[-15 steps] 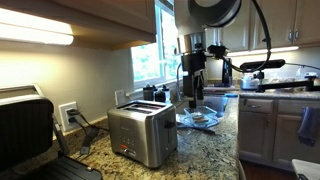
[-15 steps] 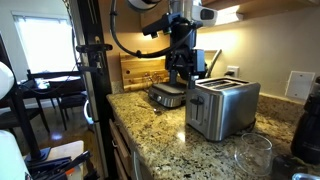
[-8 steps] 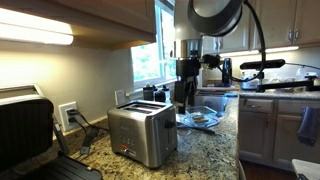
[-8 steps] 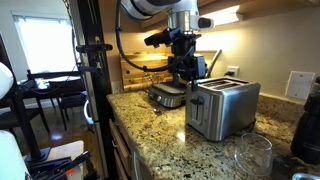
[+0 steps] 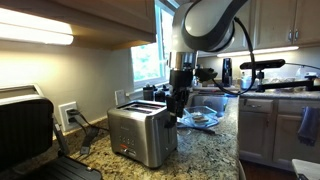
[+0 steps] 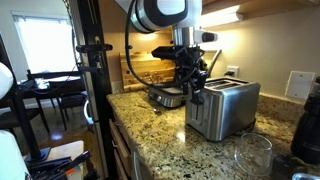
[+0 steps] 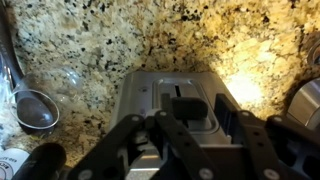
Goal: Push the black lever on the bread toaster down
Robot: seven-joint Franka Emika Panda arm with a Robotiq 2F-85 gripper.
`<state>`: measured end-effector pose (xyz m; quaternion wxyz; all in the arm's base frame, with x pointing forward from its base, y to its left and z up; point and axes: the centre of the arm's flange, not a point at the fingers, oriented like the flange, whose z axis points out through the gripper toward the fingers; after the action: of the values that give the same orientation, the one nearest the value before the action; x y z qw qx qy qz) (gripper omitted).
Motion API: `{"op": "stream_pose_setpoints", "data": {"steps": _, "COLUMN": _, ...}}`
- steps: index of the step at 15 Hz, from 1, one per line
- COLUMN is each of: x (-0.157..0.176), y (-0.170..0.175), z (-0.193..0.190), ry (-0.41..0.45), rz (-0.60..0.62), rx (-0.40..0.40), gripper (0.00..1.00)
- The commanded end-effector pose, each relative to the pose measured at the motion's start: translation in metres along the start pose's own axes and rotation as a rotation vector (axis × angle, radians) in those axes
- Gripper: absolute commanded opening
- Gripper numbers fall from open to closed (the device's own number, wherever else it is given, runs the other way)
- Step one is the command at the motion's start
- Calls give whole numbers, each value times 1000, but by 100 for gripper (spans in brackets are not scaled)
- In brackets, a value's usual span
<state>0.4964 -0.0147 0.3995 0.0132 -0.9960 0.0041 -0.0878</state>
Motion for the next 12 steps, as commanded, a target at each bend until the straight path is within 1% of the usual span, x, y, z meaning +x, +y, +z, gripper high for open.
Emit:
{"op": "stream_pose_setpoints", "data": {"steps": 1, "x": 4, "y": 0, "z": 8, "ry": 41, "rz": 32, "rx": 30, "gripper": 20}}
{"op": "stream_pose_setpoints", "data": {"steps": 3, "x": 3, "y": 0, "z": 8, "ry": 46, "rz": 44, "rx": 41, "gripper": 7}}
{"op": "stream_pose_setpoints", "data": {"steps": 5, "x": 1, "y": 1, "z": 11, "ry": 50, "rz": 47, "rx": 51, "gripper": 1}}
{"op": "stream_pose_setpoints", "data": {"steps": 8, "x": 3, "y": 5, "z": 23, "ry": 47, "rz": 40, "rx": 42, "gripper": 0}}
{"op": "stream_pose_setpoints", "data": {"steps": 10, "x": 5, "y": 7, "z": 37, "ry": 30, "rz": 26, "rx": 45, "gripper": 3}}
{"op": "stream_pose_setpoints", "data": {"steps": 12, "x": 7, "y": 9, "z": 53, "ry": 11, "rz": 19, "rx": 40, "gripper": 3}}
